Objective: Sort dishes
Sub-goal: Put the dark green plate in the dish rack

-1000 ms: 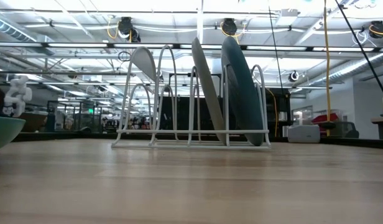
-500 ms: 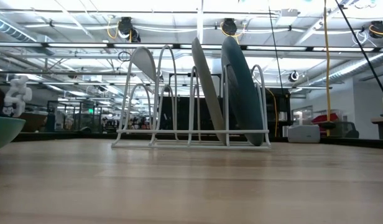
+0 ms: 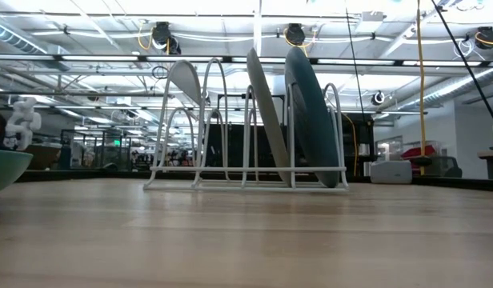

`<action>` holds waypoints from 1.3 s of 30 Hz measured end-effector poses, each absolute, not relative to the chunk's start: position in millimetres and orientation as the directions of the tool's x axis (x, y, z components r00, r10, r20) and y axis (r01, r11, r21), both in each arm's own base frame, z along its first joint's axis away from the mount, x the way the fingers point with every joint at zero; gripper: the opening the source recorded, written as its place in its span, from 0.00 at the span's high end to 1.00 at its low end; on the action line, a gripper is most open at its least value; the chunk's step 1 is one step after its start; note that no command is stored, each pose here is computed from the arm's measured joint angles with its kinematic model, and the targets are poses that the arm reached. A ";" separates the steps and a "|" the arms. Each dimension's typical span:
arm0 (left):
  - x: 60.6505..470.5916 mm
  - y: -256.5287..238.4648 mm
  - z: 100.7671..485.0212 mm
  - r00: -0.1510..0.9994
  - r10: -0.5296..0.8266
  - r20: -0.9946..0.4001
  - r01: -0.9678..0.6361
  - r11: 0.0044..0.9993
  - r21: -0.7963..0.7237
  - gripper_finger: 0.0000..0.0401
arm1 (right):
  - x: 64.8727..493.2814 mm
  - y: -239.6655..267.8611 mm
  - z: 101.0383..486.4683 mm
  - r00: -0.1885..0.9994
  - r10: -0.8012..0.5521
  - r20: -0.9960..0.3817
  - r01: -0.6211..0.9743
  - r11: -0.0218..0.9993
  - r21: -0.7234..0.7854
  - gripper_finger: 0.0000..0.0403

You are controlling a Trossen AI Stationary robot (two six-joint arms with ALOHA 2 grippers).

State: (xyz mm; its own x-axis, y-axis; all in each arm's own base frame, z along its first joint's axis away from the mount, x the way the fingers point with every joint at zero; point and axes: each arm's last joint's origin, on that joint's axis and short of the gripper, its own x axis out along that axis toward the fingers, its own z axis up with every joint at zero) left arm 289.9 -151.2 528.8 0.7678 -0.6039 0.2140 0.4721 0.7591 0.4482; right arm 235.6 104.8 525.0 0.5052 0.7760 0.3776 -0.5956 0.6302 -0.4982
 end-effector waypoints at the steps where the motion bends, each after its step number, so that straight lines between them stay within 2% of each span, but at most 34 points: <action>1: 289.4 -151.0 529.4 0.767 -0.603 0.218 0.470 0.760 0.449 0.91 | 235.6 104.9 524.9 0.505 0.777 0.377 -0.592 0.629 -0.504 0.94; 11: 275.2 -151.4 539.6 0.767 -0.586 0.263 0.422 0.768 0.481 0.45 | 234.1 111.9 521.3 0.515 0.785 0.345 -0.576 0.615 -0.539 0.94; 15: 254.4 -149.5 555.4 0.773 -0.531 0.348 0.313 0.795 0.519 0.35 | 233.2 117.1 519.2 0.532 0.780 0.330 -0.574 0.618 -0.536 0.94; 18: 234.3 -148.6 567.7 0.774 -0.484 0.409 0.228 0.815 0.533 0.34 | 233.2 120.0 517.1 0.567 0.761 0.315 -0.561 0.637 -0.529 0.94; 23: 200.1 -147.1 581.9 0.833 -0.325 0.448 0.061 0.858 0.510 0.34 | 235.7 122.0 513.8 0.698 0.651 0.300 -0.479 0.735 -0.480 0.94; 30: 179.8 -151.5 583.3 0.923 -0.066 0.378 -0.130 0.872 0.471 0.34 | 251.4 119.8 503.8 0.911 0.329 0.249 -0.214 0.893 -0.397 0.94; 34: 177.7 -159.9 578.2 0.942 -0.060 0.330 -0.119 0.861 0.495 0.34 | 270.8 122.1 490.2 0.974 0.122 0.193 -0.042 0.927 -0.374 0.94; 39: 172.7 -174.8 573.7 0.950 -0.087 0.301 -0.084 0.855 0.512 0.34 | 304.3 125.0 469.5 0.978 -0.128 0.165 0.173 0.939 -0.297 0.94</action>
